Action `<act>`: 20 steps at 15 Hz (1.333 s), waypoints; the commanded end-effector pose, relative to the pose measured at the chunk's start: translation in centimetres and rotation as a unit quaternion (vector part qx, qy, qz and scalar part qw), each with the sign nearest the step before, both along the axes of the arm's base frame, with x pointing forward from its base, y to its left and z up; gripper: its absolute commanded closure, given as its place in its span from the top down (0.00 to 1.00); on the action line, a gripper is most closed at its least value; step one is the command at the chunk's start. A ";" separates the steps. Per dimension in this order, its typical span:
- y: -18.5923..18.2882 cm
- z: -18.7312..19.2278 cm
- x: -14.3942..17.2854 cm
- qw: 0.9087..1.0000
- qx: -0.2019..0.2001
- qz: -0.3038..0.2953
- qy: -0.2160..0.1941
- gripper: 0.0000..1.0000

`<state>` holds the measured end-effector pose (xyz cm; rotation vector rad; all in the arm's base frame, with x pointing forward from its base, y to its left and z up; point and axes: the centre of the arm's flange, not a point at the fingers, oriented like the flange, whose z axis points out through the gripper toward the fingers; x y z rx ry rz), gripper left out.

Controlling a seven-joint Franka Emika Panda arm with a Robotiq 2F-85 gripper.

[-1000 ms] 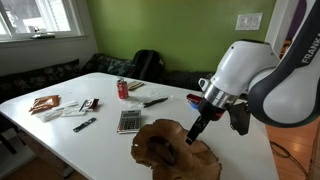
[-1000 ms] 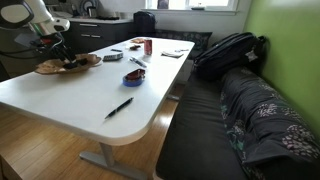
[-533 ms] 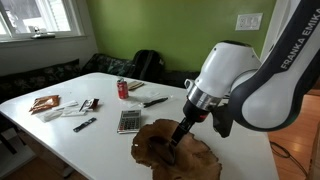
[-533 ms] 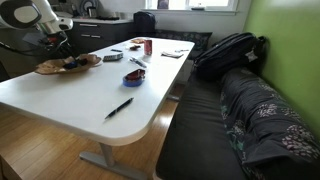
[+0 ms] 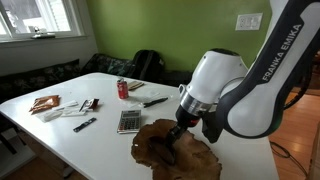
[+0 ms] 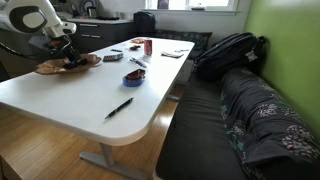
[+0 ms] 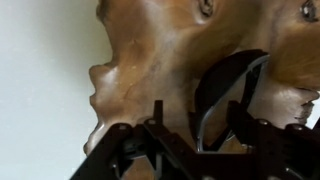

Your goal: Remove the sunglasses from the wooden bowl and put the on the top right corner table surface

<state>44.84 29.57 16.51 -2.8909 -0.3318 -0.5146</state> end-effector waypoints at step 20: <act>-13.6 12.6 -0.1 0.982 -0.058 -0.153 -0.099 0.03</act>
